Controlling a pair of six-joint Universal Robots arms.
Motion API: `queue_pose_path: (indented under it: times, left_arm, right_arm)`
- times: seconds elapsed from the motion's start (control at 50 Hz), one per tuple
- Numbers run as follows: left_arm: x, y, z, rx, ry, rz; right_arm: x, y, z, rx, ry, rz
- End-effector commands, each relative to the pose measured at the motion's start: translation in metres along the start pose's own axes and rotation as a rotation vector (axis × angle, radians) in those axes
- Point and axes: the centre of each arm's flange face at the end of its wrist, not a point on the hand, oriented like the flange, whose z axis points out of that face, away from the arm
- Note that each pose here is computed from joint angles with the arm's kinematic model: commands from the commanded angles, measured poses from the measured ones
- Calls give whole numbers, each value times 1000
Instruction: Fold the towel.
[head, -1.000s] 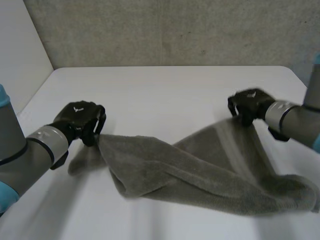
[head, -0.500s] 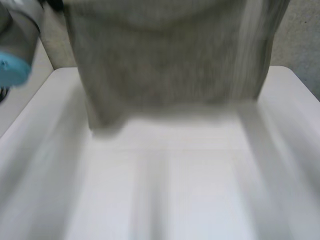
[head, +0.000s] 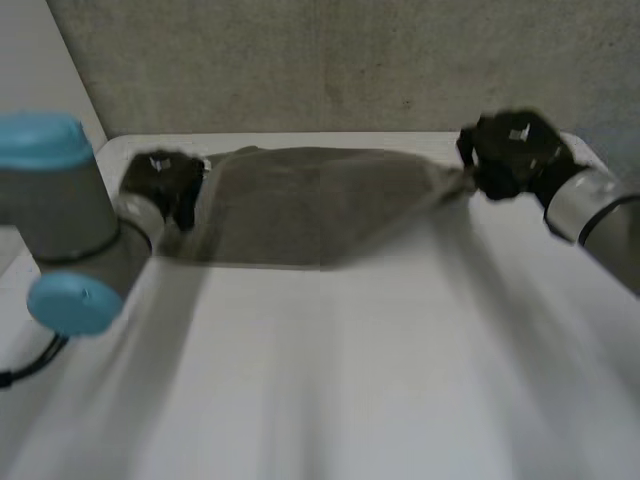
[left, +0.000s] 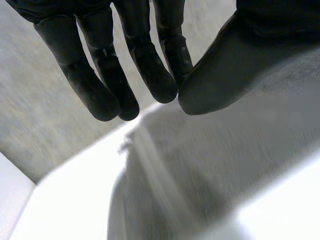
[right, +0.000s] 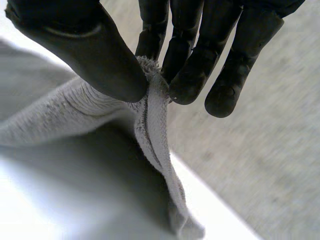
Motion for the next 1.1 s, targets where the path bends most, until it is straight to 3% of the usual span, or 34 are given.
queue_pose_path:
  times: [0.02,0.2,0.46,0.7,1.1]
  left_arm:
    - [12,34,-25,-68,34,118]
    - [9,23,-50,-31,25,118]
    - [-16,18,-21,66,-71,114]
    - [-45,49,49,52,-15,242]
    - [-21,74,44,-56,180,223]
  right_arm:
    - [-14,23,-12,-96,-31,-64]
    - [-12,23,-33,-206,-47,-11]
    - [16,32,-52,-250,53,16]
    - [60,46,-57,-288,258,28]
    - [72,64,-50,-316,292,35]
